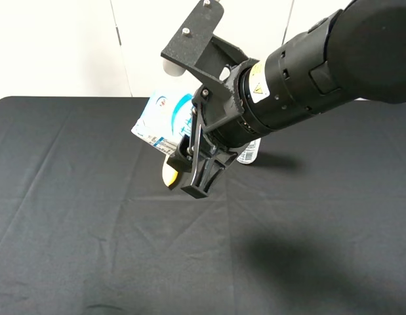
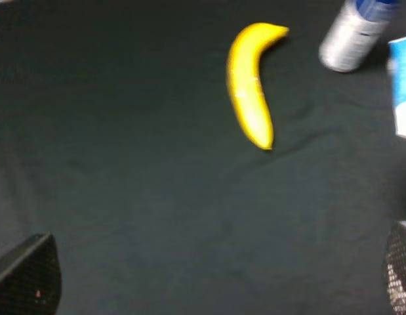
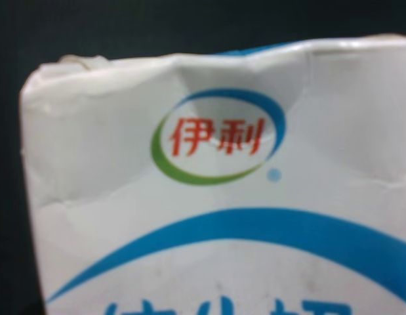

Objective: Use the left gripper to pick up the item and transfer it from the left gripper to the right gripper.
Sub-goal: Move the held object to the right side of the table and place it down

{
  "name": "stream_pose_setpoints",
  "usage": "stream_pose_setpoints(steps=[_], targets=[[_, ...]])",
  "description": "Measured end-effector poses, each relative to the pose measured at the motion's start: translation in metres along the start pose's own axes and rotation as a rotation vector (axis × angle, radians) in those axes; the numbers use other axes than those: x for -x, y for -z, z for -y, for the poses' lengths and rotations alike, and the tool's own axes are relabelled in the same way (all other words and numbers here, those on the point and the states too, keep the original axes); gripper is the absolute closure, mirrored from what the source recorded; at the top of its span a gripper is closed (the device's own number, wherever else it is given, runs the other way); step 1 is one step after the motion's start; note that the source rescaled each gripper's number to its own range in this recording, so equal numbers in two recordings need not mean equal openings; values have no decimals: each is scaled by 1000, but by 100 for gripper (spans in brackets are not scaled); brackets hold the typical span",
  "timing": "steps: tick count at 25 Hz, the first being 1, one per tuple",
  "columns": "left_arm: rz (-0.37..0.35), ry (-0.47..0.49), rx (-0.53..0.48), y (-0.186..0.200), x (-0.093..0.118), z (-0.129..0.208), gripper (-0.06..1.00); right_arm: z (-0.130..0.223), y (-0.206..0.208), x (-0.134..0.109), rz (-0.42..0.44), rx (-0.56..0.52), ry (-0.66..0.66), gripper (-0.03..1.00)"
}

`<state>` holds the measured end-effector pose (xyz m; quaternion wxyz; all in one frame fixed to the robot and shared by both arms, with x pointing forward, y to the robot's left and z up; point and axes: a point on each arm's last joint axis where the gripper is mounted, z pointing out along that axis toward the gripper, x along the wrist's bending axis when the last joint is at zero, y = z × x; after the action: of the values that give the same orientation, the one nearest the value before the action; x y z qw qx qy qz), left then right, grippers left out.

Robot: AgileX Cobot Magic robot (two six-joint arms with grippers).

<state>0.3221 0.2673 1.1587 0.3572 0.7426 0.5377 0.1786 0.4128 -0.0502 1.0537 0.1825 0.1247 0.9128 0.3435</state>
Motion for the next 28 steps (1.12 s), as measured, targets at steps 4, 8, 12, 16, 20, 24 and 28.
stream_pose_setpoints(steps=[4,8,12,16,20,24,28], targets=[[-103,-9,39,25,-1,20,-3,0,0,0,0,0,0,96],[-163,-22,64,41,0,45,-3,0,0,0,0,0,-11,96],[-217,-38,89,43,-2,79,-3,0,0,0,0,0,-34,96],[-250,-47,112,36,-4,113,-3,0,0,0,0,0,-35,96],[-226,-43,128,24,-3,140,-3,0,0,0,-1,0,-39,96],[-205,-37,119,11,-3,155,-3,0,0,0,-2,0,-56,96],[-194,-30,87,0,-5,159,-3,0,0,0,-2,-1,-81,96]])
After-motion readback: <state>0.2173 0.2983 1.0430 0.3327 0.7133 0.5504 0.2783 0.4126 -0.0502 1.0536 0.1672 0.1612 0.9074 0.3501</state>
